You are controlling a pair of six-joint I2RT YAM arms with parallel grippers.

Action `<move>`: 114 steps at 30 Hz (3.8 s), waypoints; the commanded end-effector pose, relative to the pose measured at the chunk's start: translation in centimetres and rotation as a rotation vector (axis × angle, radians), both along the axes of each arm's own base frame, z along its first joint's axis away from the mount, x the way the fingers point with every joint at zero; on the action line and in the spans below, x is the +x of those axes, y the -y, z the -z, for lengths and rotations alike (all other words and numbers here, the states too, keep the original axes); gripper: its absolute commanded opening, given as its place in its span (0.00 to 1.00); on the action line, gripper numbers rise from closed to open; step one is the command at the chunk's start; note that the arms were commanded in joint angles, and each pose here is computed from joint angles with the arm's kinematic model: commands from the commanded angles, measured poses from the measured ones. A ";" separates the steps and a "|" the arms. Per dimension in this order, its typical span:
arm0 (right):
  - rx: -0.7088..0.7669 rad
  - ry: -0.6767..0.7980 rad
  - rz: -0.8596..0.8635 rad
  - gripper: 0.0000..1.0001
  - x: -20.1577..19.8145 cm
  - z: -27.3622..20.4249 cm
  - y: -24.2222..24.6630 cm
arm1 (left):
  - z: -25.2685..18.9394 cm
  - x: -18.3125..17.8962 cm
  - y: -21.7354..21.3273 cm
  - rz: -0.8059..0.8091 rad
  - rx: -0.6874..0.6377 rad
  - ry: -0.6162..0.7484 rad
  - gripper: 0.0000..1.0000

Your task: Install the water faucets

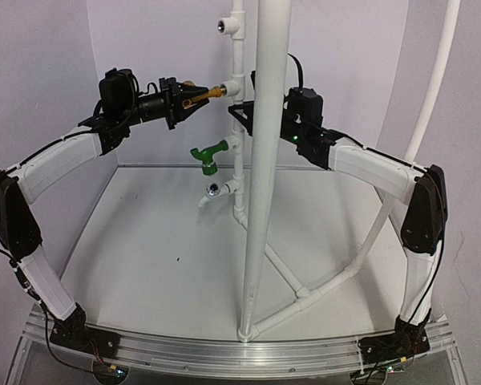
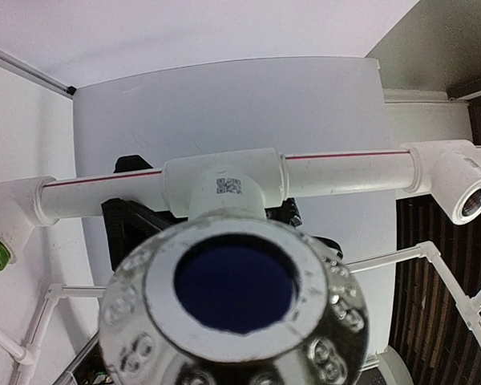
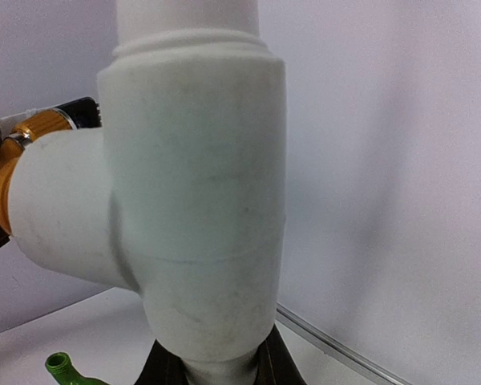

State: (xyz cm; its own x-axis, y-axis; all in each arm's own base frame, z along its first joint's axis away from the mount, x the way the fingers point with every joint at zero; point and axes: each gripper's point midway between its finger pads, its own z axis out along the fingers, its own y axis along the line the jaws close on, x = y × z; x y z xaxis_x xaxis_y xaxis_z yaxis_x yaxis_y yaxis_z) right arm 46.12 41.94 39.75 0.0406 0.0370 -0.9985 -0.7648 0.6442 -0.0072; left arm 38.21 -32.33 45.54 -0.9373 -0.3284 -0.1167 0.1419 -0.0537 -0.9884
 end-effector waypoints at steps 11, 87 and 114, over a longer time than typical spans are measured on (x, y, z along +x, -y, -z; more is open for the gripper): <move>-0.010 0.010 -0.272 0.00 -6.8 -1.9 -3.8 | -2.8 0.1 0.4 -0.026 0.006 0.025 0.00; -0.014 -0.014 -0.348 0.00 -7.9 -1.4 -4.4 | 1.4 -0.4 1.7 -0.220 0.755 1.203 0.00; -0.016 -0.021 -0.333 0.00 -7.6 -1.1 -4.3 | 3.5 -0.6 -1.6 -0.307 1.000 1.510 0.57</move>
State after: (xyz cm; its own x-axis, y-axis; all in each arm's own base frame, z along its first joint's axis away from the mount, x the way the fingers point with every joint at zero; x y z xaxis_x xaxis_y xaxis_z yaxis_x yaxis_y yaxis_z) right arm 46.02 41.81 39.82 0.0435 0.0240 -0.9988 -0.7881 0.6152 -0.0195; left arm 38.86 -32.13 41.01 0.1755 0.2432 -0.9540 0.7465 0.5989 0.2900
